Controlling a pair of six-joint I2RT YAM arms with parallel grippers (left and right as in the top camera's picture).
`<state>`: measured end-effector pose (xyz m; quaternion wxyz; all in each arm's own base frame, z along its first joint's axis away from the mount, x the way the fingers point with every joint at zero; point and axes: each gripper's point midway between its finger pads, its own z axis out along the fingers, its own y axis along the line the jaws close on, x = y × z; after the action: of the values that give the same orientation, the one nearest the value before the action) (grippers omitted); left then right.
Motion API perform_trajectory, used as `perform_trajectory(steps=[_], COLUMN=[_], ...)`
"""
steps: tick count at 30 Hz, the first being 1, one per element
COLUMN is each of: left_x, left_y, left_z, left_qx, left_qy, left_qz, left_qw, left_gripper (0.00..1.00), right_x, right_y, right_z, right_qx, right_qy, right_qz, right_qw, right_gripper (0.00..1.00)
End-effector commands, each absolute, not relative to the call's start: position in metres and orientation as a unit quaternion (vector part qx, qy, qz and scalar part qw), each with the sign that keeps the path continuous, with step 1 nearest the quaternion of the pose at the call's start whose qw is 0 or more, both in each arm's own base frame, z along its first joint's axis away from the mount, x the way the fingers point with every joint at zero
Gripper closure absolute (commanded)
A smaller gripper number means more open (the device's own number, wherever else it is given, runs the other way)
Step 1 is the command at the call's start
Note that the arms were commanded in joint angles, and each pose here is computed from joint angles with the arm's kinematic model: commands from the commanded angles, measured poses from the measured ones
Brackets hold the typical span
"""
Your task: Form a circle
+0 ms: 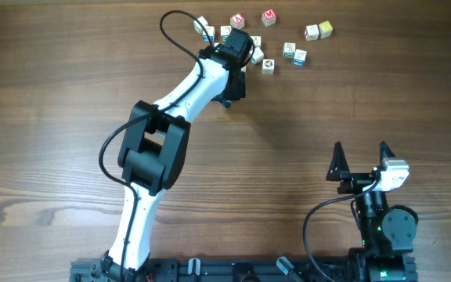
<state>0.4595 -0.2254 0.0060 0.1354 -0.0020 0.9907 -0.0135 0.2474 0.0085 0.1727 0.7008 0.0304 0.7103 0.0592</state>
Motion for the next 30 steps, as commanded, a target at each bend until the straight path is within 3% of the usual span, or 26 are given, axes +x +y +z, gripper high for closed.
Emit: perform_trajectory(steps=[1, 8, 14, 18, 23, 30], left_x=[0.448, 0.436, 0.427, 0.425, 0.427, 0.421], left_y=[-0.223, -0.229, -0.24, -0.242, -0.239, -0.235], left_z=[-0.01, -0.012, -0.013, -0.013, -0.013, -0.014], left_qx=[-0.006, -0.004, 0.01, 0.013, 0.012, 0.013], left_qy=[0.994, 0.996, 0.996, 0.996, 0.996, 0.997], left_qz=[-0.008, -0.023, -0.021, -0.021, -0.013, -0.004], left_qw=[0.113, 0.086, 0.08, 0.08, 0.084, 0.072], left_gripper=[0.65, 0.64, 0.46, 0.44, 0.59, 0.71], right_x=[0.247, 0.247, 0.247, 0.247, 0.247, 0.247], right_y=[0.012, 0.012, 0.012, 0.012, 0.012, 0.012], right_z=[0.173, 0.173, 0.173, 0.173, 0.173, 0.173], right_qx=[0.026, 0.026, 0.026, 0.026, 0.026, 0.026], right_qy=[0.709, 0.709, 0.709, 0.709, 0.709, 0.709], right_qz=[0.067, 0.067, 0.067, 0.067, 0.067, 0.067], right_qw=[0.702, 0.702, 0.702, 0.702, 0.702, 0.701], right_gripper=[0.0, 0.01, 0.0, 0.0, 0.0, 0.0])
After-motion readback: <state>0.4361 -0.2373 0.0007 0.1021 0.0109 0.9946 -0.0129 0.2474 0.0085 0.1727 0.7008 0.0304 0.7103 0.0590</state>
